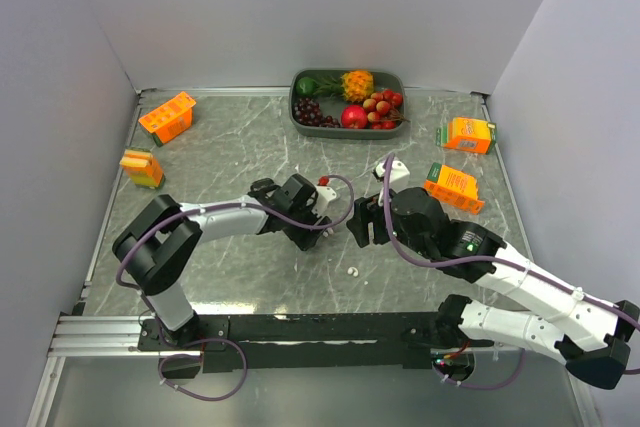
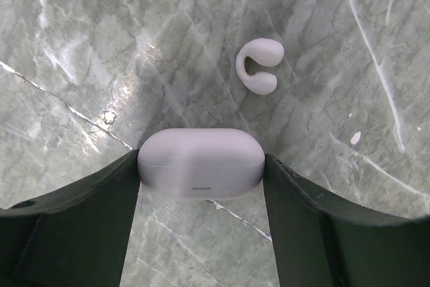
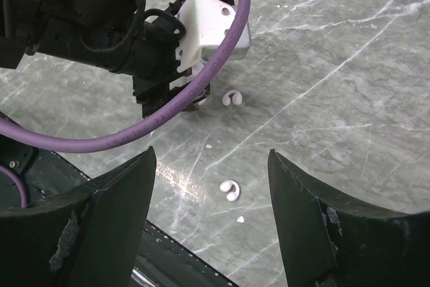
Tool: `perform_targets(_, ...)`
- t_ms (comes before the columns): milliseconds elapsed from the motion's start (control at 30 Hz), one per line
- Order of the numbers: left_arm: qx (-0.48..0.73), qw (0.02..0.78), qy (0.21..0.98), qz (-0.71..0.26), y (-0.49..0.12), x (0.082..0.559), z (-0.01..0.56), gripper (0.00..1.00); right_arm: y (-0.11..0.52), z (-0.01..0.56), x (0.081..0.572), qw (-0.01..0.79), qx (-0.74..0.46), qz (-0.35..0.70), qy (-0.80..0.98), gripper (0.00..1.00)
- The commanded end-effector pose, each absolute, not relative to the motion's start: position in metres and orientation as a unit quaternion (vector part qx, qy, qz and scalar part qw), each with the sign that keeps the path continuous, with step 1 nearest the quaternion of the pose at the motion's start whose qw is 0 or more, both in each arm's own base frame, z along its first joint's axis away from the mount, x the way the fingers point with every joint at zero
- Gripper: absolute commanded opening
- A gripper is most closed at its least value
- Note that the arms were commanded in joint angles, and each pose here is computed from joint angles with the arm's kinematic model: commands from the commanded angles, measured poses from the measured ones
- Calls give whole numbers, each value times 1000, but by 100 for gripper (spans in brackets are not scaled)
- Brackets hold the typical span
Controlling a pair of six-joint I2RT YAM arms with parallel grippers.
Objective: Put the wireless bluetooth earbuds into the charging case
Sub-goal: Pick up the charging case at the center of the board.
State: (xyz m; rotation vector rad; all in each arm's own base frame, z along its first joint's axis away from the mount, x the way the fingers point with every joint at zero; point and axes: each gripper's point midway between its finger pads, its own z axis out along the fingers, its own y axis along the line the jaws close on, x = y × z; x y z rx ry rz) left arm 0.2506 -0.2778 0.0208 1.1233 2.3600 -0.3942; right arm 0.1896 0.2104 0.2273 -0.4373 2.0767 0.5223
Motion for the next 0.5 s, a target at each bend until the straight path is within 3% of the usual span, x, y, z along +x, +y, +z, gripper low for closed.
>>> perform_targets(0,378,233,889,-115,-260,242,14,1,203,244,192,481,-154,216,835,75)
perform_targets(100,367,262,885,-117,-259,245,24,1,181,255,200,489,-85,187,848,76)
perform_targets(267,331,353,864,-137,-264,261,69,1,178,279,205,487,-46,232,841,77)
perform_targets(400,303,443,818,-209,-275,257,112,1,197,285,198,466,-72,286,834,79)
perform_targets(467,283,541,745,-269,-285,255,173,1,213,288,191,444,-100,325,829,79)
